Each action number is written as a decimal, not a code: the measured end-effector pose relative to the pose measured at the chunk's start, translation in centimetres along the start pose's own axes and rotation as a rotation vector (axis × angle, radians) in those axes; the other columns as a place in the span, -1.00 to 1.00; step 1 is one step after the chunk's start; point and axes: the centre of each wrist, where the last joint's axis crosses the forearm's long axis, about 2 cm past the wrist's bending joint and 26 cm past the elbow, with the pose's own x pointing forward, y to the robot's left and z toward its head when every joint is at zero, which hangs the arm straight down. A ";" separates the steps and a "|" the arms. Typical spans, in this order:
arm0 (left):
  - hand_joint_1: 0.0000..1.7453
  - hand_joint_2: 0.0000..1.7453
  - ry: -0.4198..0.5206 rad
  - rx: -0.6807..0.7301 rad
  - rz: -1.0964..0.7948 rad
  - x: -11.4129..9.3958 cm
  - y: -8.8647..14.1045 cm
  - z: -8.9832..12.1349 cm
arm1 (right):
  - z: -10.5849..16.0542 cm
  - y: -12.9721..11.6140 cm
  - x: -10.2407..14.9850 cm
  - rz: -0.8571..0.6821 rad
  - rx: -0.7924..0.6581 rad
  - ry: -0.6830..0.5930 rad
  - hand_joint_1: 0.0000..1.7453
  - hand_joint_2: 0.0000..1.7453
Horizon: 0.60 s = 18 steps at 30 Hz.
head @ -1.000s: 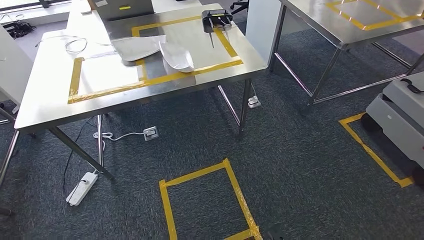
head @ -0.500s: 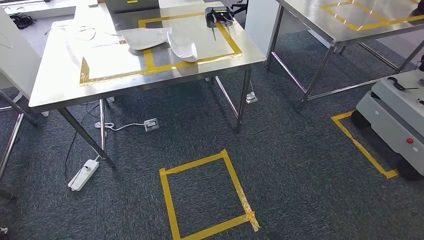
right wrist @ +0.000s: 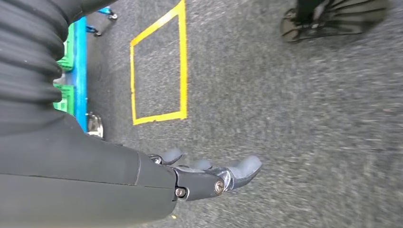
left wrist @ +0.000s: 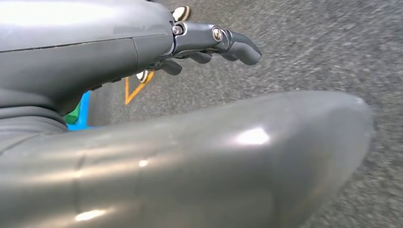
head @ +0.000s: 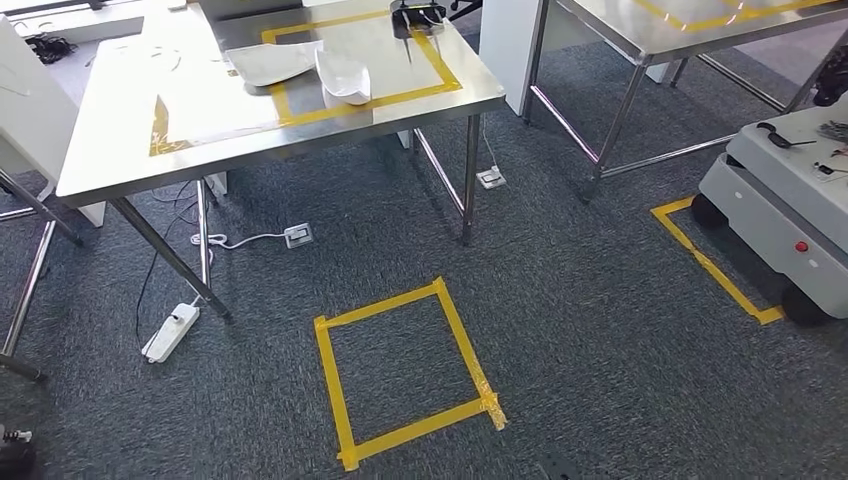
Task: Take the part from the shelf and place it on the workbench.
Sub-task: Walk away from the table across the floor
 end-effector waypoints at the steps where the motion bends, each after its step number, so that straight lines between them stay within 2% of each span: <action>1: -1.00 -1.00 -0.001 0.002 -0.001 0.1 0.0 0.0 | 0.0 0.1 0.0 -0.003 0.000 0.002 -1.00 1.00; 18: -1.00 -1.00 0.013 0.001 -0.021 0.4 -0.3 0.1 | 0.0 0.8 -0.2 -0.043 -0.004 0.014 -1.00 1.00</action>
